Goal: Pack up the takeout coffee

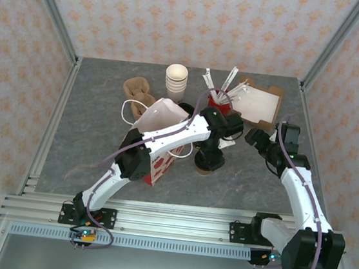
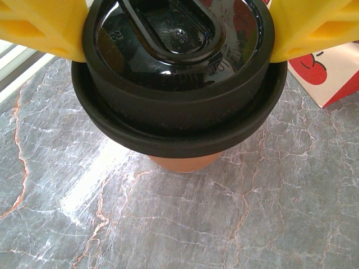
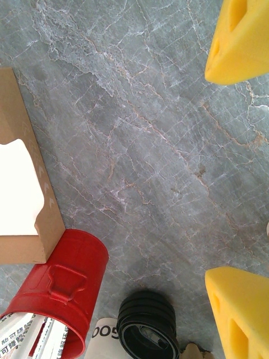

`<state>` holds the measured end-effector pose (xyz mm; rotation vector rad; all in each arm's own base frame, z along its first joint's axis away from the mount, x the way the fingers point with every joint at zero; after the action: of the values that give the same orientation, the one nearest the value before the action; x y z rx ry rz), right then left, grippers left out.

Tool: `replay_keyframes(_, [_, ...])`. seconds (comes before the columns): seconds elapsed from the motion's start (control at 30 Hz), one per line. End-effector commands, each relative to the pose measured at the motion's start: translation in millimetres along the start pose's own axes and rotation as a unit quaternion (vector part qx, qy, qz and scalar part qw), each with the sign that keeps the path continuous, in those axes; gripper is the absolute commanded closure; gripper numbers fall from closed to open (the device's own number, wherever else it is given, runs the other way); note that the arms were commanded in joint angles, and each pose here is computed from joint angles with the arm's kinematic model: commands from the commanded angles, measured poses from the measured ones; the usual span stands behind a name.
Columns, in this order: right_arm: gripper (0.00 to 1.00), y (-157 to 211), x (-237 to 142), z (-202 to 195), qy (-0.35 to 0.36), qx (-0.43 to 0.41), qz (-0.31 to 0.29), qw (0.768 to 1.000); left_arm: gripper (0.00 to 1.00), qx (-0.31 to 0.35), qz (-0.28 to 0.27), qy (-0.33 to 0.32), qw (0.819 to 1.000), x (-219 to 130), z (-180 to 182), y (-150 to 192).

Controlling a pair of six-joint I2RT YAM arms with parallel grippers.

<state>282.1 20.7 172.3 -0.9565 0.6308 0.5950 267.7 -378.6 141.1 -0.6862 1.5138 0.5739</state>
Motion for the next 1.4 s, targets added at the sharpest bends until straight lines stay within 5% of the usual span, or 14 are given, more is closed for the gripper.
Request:
replay_keyframes(0.0, [0.15, 4, 2, 1, -0.002, -0.009, 0.006, 1.000, 0.24, 0.004, 0.044, -0.007, 0.999, 18, 6, 12])
replay_keyframes(0.47, [0.15, 1, -2, 5, -0.008, -0.008, 0.002, 1.000, 0.41, -0.009, -0.027, 0.013, 1.000, -34, -1, 4])
replay_keyframes(0.77, [0.15, -4, -4, 1, 0.012, -0.003, -0.011, 1.000, 0.43, 0.011, -0.140, 0.078, 0.987, -123, -29, 6])
replay_keyframes(1.07, [0.15, -12, -15, 8, 0.000, -0.004, -0.026, 1.000, 0.44, 0.021, -0.279, 0.136, 0.950, -229, -38, 29])
replay_keyframes(1.37, [0.16, -3, -49, 90, -0.143, -0.133, -0.043, 0.980, 0.46, -0.069, -0.325, 0.025, 0.943, -277, 37, 78])
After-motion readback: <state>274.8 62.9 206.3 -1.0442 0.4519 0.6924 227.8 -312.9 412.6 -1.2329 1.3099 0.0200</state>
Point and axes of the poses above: each hand's point on the last joint's axis, 136 mm out from that joint toward the fingers, its own x axis out along the fingers, its own z axis along the line the jaws close on, y = z × x, the point moved 3 cm from there along -x, back along the fingers, and after that the axes turned 6 degrees about -x, right-handed, at the moved point
